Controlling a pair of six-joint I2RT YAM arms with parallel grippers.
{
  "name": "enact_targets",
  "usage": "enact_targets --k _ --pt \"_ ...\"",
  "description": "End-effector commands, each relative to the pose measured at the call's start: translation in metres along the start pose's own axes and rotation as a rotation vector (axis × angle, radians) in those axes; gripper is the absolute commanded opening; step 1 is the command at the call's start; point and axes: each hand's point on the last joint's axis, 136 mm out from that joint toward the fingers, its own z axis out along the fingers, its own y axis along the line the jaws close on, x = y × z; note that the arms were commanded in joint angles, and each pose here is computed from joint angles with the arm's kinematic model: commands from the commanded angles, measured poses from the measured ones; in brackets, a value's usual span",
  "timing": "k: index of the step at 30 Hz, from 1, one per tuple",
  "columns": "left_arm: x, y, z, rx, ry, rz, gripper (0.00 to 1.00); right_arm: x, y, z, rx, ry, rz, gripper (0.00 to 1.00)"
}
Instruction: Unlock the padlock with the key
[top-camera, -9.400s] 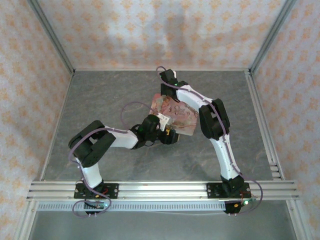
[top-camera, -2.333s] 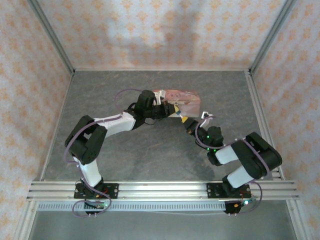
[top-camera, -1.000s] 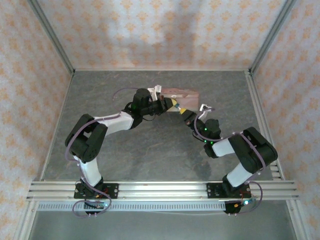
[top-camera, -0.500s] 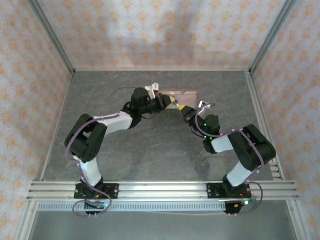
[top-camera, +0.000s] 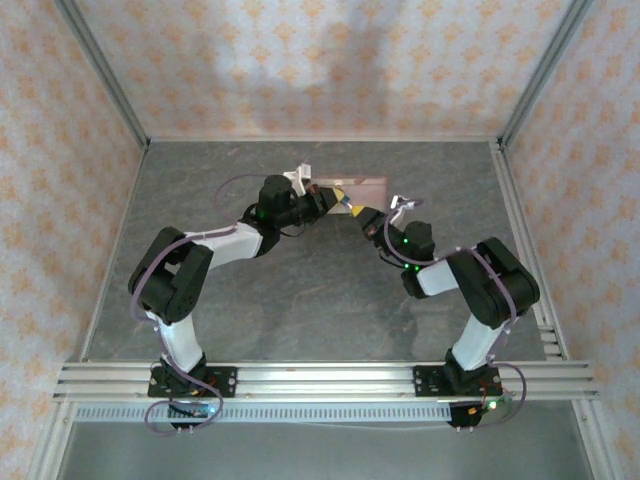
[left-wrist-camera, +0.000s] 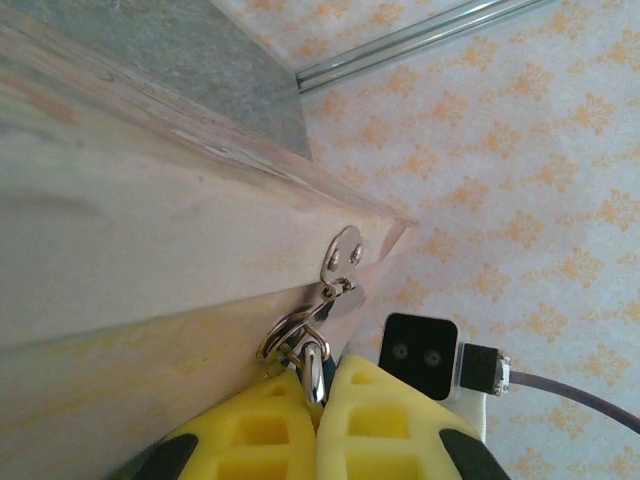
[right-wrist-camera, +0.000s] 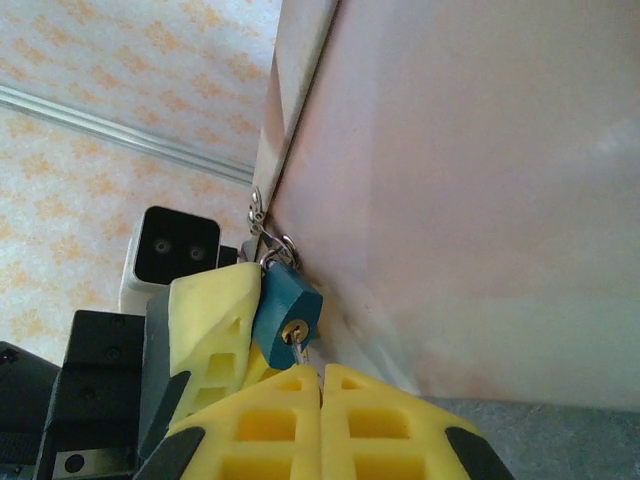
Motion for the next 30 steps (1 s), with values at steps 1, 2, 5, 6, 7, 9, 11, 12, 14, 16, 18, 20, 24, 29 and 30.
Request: enact_targets --k 1,2,5,6,7,9,11,12,14,16,18,20,24,29,30 --pt "0.053 -0.063 -0.002 0.228 0.198 0.089 0.0 -0.013 0.044 0.015 -0.147 0.005 -0.052 0.0" --pt "0.053 -0.064 -0.002 0.231 0.199 0.089 0.0 -0.012 0.043 0.018 -0.151 0.018 -0.024 0.0" --pt "0.052 -0.065 -0.002 0.233 0.201 0.092 0.0 -0.011 0.043 0.023 -0.162 0.047 -0.007 0.0" --pt "0.052 -0.065 -0.002 0.234 0.201 0.093 0.0 -0.011 0.042 0.021 -0.155 0.034 -0.028 0.0" --pt "0.052 -0.066 -0.002 0.234 0.199 0.096 0.0 -0.014 0.039 0.017 -0.14 0.007 -0.063 0.0" --pt "0.052 -0.065 -0.002 0.229 0.201 0.095 0.0 -0.014 0.039 0.012 -0.132 -0.009 -0.134 0.0" --pt "0.052 -0.064 -0.002 0.227 0.202 0.094 0.0 -0.014 0.038 0.01 -0.129 -0.015 -0.179 0.0" --pt "0.053 -0.064 -0.002 0.227 0.204 0.093 0.0 -0.014 0.039 0.009 -0.131 -0.012 -0.195 0.0" --pt "0.053 -0.065 -0.002 0.229 0.204 0.093 0.0 -0.011 0.04 0.011 -0.141 0.004 -0.225 0.0" --pt "0.053 -0.064 -0.002 0.226 0.205 0.093 0.0 -0.011 0.037 0.012 -0.135 0.002 -0.245 0.0" --pt "0.053 -0.064 -0.003 0.224 0.204 0.095 0.0 -0.013 0.033 0.013 -0.128 0.002 -0.236 0.0" --pt "0.054 -0.063 -0.003 0.218 0.206 0.099 0.0 -0.017 0.029 0.015 -0.127 0.013 -0.162 0.0" --pt "0.054 -0.062 -0.004 0.219 0.207 0.101 0.0 -0.017 0.031 0.027 -0.155 0.077 -0.001 0.0" --pt "0.055 -0.061 -0.003 0.221 0.207 0.099 0.0 -0.017 0.048 0.031 -0.199 0.117 0.074 0.0" --pt "0.055 -0.062 -0.003 0.224 0.207 0.101 0.0 -0.018 0.052 0.03 -0.204 0.113 0.075 0.0"
